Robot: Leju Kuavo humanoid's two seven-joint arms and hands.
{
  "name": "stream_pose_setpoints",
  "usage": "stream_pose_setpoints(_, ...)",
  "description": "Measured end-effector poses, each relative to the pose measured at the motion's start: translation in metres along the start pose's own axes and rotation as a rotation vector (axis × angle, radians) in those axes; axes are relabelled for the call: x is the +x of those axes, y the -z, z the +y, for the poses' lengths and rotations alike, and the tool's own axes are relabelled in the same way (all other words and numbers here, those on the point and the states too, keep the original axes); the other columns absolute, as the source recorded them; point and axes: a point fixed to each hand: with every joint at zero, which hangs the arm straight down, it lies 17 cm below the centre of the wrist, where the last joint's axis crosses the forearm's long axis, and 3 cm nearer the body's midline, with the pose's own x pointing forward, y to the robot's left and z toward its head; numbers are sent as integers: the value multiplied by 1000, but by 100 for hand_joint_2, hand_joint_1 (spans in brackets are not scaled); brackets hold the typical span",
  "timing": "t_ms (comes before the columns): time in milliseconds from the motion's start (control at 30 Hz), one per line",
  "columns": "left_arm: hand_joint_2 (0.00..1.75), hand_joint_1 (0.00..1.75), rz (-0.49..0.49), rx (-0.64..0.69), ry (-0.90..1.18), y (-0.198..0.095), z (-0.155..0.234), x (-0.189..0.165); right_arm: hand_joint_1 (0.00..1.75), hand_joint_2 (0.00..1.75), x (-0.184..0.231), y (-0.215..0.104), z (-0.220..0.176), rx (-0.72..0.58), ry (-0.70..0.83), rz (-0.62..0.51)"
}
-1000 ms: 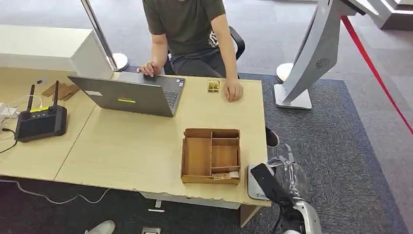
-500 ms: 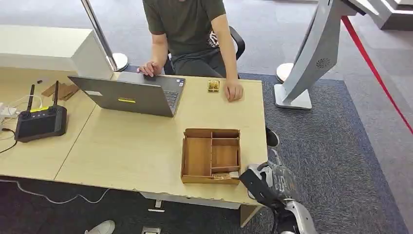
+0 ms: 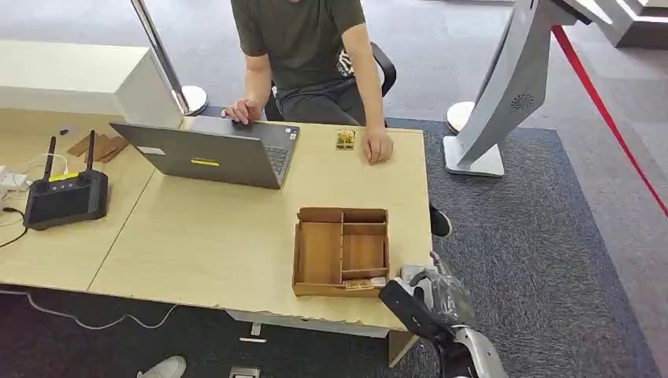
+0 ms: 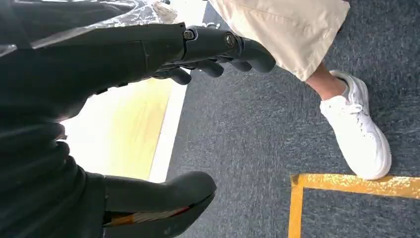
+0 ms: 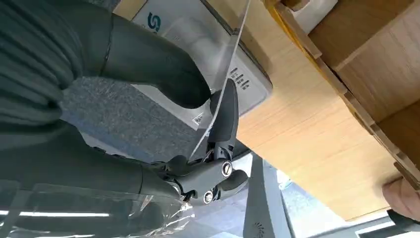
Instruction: Pass the card to the sensor for recognition and then transmit it.
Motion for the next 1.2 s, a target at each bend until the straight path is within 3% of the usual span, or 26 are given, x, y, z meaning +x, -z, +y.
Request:
stream_pose_setpoints(700, 175, 0, 0, 0, -1, 0, 0, 0, 175, 175, -4, 0, 9, 25, -30, 8)
stream_pose_setpoints(1200, 175, 0, 9, 6, -21, 0, 1, -1, 175, 175, -19, -1, 9, 11, -177, 62)
